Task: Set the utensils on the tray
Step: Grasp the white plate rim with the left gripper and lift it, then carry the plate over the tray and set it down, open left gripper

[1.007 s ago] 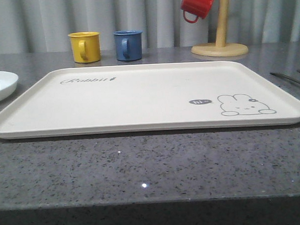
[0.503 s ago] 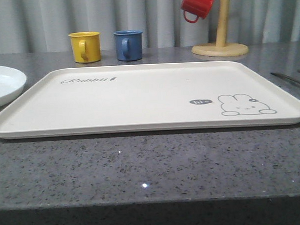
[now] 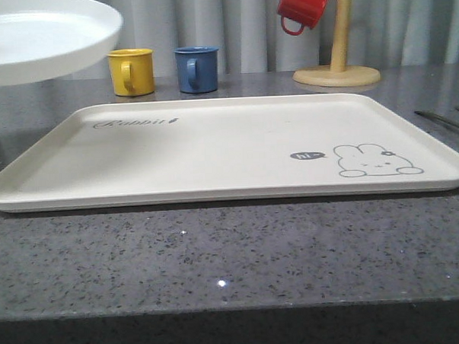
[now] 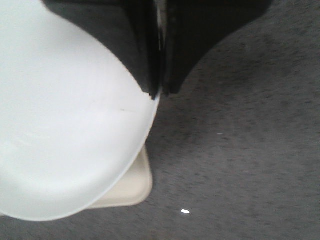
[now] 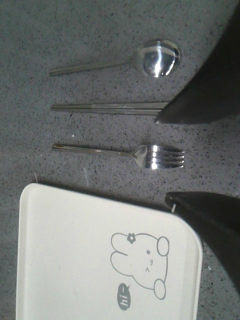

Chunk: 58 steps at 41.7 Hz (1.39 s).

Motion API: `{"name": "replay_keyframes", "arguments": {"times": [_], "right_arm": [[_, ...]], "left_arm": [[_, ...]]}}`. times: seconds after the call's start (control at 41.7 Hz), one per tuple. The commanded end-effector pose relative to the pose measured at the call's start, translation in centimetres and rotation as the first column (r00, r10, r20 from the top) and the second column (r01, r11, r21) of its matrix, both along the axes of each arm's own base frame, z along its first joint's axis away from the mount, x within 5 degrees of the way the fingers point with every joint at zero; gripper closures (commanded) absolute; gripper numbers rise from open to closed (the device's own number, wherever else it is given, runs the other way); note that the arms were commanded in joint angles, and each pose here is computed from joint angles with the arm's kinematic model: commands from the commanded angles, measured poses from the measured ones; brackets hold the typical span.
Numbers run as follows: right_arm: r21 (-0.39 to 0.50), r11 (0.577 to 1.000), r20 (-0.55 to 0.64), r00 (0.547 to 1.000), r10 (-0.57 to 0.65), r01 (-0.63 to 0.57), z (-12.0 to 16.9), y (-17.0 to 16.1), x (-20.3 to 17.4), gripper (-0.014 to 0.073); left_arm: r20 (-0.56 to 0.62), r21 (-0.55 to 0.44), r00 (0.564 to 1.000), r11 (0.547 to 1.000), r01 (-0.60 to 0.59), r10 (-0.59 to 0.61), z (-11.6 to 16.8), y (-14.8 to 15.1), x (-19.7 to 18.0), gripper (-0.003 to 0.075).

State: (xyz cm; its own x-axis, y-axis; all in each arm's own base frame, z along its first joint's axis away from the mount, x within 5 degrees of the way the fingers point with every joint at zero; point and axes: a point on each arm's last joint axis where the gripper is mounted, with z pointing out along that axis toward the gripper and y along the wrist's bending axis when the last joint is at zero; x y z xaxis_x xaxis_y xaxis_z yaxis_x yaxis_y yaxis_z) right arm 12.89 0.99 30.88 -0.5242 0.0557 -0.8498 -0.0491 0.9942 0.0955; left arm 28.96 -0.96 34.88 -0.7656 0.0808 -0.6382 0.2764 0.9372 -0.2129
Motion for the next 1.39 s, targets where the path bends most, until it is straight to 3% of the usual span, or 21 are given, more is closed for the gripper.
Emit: {"name": "replay_keyframes", "arguments": {"times": [0.0, 0.264, 0.503, 0.623, 0.767, 0.863, 1.127, 1.366], "right_arm": [[-0.008, 1.0, 0.095, 0.995, -0.009, 0.01, 1.6, -0.1, 0.4, 0.024], [-0.008, 1.0, 0.095, 0.995, -0.009, 0.01, 1.6, -0.1, 0.4, 0.024], [-0.008, 1.0, 0.095, 0.995, -0.009, 0.01, 1.6, -0.1, 0.4, 0.024], [-0.008, 1.0, 0.095, 0.995, -0.009, 0.01, 1.6, -0.1, 0.4, 0.024], [-0.008, 1.0, 0.095, 0.995, -0.009, 0.01, 1.6, -0.1, 0.4, 0.024], [-0.008, 1.0, 0.095, 0.995, -0.009, 0.01, 1.6, -0.1, 0.4, 0.024], [-0.008, 1.0, 0.095, 0.995, -0.009, 0.01, 1.6, -0.1, 0.4, 0.024], [-0.005, 1.0, 0.107, 0.994, -0.01, 0.011, 1.7, -0.1, 0.4, 0.024]], "left_arm": [[0.073, -0.045, 0.995, 0.996, 0.075, -0.072, 1.2, -3.1, 0.5, 0.0738], [-0.024, -0.067, 0.98, 0.979, 0.194, -0.196, -3.1, -8.3, 3.1, 0.0738], [-0.101, -0.085, 0.975, 0.978, 0.189, -0.197, -6.2, -9.2, 4.8, 0.0735], [-0.11, -0.082, 0.976, 0.981, 0.178, -0.186, -7.0, -9.2, 5.3, 0.0643], [-0.095, -0.08, 0.979, 0.982, 0.172, -0.179, -6.8, -9.2, 5.4, 0.0421], [-0.085, -0.074, 0.979, 0.981, 0.177, -0.183, -6.4, -9.1, 5.1, 0.0328], [0.057, 0.043, 0.961, 0.963, 0.268, -0.27, -1.6, -9.8, 1.7, 0.033], [0.155, 0.176, 0.903, 0.911, 0.373, -0.4, 1.7, -12.7, -5.3, 0.0332]]}}
